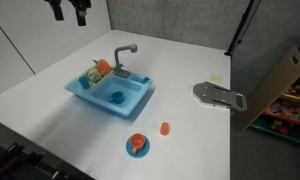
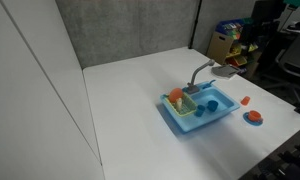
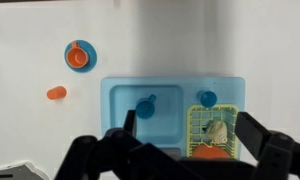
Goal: Shift the small, bottle to the yellow part of the toy sink
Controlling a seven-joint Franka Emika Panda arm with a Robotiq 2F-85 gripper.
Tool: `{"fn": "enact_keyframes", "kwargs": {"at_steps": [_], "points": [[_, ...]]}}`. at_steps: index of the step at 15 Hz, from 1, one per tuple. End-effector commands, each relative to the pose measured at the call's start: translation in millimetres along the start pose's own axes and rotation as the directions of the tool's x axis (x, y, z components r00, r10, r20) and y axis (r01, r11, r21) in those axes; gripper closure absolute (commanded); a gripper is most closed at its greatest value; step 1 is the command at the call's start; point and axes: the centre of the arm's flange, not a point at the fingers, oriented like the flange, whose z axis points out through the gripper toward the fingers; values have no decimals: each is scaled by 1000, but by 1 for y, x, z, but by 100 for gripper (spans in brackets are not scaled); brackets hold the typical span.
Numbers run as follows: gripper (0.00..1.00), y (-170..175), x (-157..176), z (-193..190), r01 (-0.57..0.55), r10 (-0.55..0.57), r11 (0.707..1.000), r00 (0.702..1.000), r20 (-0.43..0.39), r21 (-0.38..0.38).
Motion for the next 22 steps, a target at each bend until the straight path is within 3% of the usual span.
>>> {"fn": "enact_keyframes", "kwargs": {"at_steps": [1,13,22], "points": [[0,2,-20,-18,13,-13,1000,1000,-9,-19],[0,3,-40,-70,-17,15,1000,995,-99,-23],[0,0,-37,-65,6,-7,1000,994,-109,-12]]}}
